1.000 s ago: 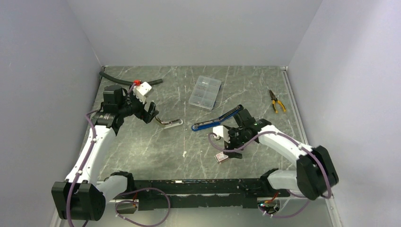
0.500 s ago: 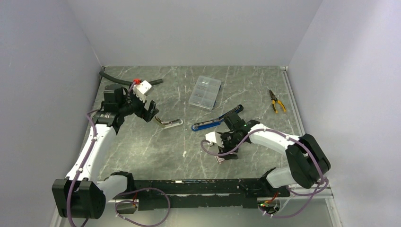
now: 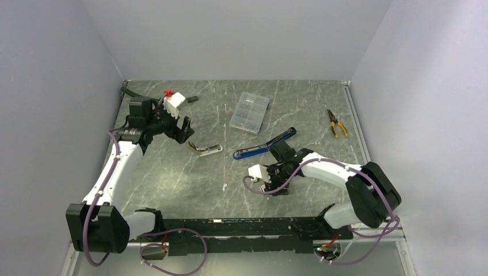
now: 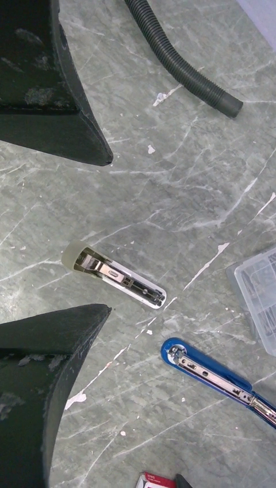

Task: Load the staples into the stapler

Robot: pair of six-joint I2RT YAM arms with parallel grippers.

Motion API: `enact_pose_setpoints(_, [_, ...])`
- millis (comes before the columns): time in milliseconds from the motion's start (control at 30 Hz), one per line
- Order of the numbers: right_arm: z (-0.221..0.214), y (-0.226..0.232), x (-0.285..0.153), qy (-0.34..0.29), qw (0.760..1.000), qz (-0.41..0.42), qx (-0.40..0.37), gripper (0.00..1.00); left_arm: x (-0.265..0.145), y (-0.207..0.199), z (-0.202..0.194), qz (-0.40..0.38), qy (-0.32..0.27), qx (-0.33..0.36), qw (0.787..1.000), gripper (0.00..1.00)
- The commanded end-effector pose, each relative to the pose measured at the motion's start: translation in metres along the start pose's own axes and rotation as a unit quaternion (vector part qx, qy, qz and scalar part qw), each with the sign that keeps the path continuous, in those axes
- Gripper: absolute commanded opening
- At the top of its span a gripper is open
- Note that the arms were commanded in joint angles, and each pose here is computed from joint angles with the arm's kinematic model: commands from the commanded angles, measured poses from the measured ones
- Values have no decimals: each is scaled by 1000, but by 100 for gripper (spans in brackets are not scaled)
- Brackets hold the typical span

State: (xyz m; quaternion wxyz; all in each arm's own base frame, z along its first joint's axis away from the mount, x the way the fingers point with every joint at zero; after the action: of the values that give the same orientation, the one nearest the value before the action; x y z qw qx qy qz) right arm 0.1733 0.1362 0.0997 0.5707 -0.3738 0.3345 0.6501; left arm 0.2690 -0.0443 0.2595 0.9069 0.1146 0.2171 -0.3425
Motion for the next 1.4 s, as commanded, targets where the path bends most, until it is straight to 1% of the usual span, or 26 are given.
enact_pose_setpoints(0, [8, -1, -7, -8, 1000, -5, -7, 67, -2, 1, 13, -11, -18, -1, 1000, 95])
enact_pose_setpoints(100, [6, -1, -5, -9, 1000, -6, -8, 64, -1, 1, 12, -13, -20, -1, 1000, 95])
enact_pose_setpoints(233, [4, 0, 1, -4, 1000, 4, 6, 52, -2, -5, 10, -31, -29, -4, 999, 95])
enact_pose_setpoints(300, [6, -3, 2, -4, 1000, -4, 22, 46, -2, -12, 8, -63, -38, -18, 997, 95])
enact_pose_setpoints(400, [13, -9, 0, -11, 999, -16, 46, 39, -2, -26, 7, -115, -52, -49, 991, 95])
enact_pose_setpoints(467, [19, -12, -3, -23, 997, -25, 67, 36, 1, -37, 5, -149, -54, -57, 986, 95])
enact_pose_setpoints(567, [28, -16, -10, -48, 994, -60, 83, 36, 10, -55, 1, -195, -46, -66, 977, 95])
enact_pose_setpoints(600, [31, -18, -14, -58, 992, -75, 85, 36, 13, -60, 1, -211, -42, -75, 974, 95])
enact_pose_setpoints(767, [52, -27, -37, -111, 981, -131, 91, 36, 36, -76, 9, -283, -2, -140, 949, 88])
enact_pose_setpoints(867, [58, -32, -47, -117, 978, -146, 91, 36, 54, -92, 14, -319, 27, -172, 932, 87])
enact_pose_setpoints(967, [60, -34, -52, -124, 976, -155, 93, 36, 75, -110, 15, -352, 58, -183, 916, 87])
enact_pose_setpoints(1067, [60, -32, -55, -129, 974, -160, 94, 36, 98, -122, 10, -382, 94, -214, 894, 85])
enact_pose_setpoints(1200, [59, -28, -60, -139, 971, -171, 94, 36, 121, -135, 4, -424, 128, -249, 861, 79])
enact_pose_setpoints(1367, [56, -24, -64, -148, 968, -181, 92, 36, 140, -153, -3, -450, 161, -253, 841, 79])
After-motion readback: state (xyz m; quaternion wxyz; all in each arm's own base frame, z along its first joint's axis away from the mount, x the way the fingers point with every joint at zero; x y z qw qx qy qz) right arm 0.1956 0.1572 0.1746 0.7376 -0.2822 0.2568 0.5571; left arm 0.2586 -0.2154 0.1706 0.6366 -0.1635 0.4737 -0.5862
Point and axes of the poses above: each gripper's point midway between its finger pads, its own x axis out along the fingers, its own y axis along the line the jaws close on, z = x × y, the point moved 10 cm from there along -x, back along the fingers, and after that the axes turned 1 degree about x, right-handed, at the moved point
